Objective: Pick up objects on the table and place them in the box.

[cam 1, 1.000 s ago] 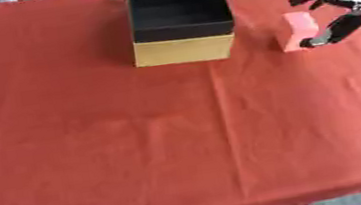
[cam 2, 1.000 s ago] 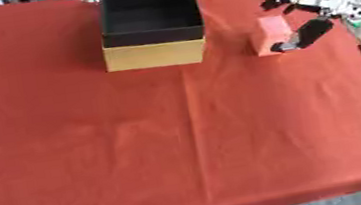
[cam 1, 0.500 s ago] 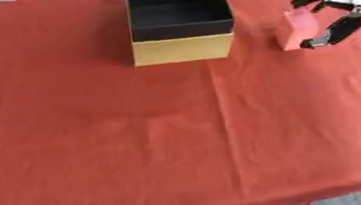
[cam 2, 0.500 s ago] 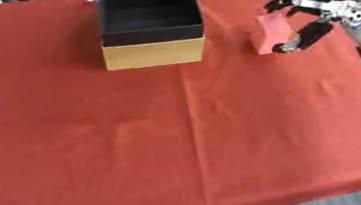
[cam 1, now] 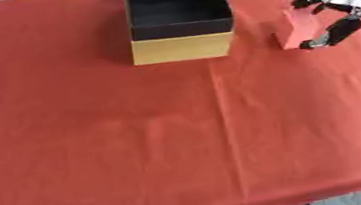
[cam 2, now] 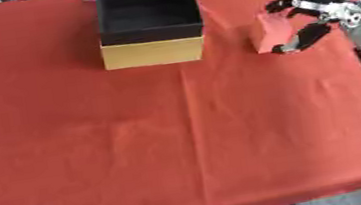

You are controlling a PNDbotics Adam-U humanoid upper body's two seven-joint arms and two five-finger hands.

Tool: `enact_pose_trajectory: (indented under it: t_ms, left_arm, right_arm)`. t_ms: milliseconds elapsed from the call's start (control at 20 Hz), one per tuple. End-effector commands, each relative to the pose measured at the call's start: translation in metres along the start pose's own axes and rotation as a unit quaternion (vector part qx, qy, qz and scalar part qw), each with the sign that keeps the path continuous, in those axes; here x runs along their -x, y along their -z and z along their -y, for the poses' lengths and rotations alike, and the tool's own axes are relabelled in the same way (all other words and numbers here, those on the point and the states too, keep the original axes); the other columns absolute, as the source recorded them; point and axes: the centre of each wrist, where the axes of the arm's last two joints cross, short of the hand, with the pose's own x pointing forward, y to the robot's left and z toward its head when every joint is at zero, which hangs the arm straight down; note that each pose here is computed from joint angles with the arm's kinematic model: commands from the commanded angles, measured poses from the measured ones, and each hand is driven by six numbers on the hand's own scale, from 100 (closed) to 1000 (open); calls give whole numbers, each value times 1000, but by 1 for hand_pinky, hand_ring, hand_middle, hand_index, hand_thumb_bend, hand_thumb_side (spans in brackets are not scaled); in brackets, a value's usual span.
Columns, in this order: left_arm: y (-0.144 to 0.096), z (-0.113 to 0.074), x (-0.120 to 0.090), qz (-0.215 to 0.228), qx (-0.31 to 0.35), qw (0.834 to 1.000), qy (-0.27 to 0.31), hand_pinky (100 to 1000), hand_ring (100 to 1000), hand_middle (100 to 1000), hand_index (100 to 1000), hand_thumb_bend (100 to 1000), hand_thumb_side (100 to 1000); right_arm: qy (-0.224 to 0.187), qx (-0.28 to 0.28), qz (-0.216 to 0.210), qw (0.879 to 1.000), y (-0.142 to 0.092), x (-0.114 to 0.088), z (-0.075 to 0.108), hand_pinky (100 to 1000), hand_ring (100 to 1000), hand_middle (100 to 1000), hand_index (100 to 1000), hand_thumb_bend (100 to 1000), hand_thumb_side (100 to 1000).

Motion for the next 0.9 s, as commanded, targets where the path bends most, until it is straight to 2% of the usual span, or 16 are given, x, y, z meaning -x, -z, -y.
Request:
enact_pose_trajectory:
  t_ms: [50, 300, 550, 900]
  left_arm:
    - [6, -1, -7, 16, 6, 1000, 4, 804, 877, 832, 922, 100, 314]
    - [6, -1, -7, 16, 8, 1000, 4, 805, 878, 833, 923, 100, 315]
    - [6, -1, -7, 15, 8, 1000, 4, 806, 878, 834, 923, 100, 315]
    - [6, -1, -7, 15, 9, 1000, 3, 806, 879, 834, 924, 100, 315]
  right_arm:
    - [-18, 17, -1, 1000, -5, 0, 18, 864, 949, 832, 963, 496, 173]
    - [-33, 29, -1, 999, -4, -2, 18, 867, 932, 759, 953, 484, 159]
    - [-41, 50, 1, 998, -4, -2, 18, 850, 883, 561, 917, 465, 129]
    - [-51, 88, 12, 995, -4, -5, 20, 823, 837, 462, 709, 419, 100]
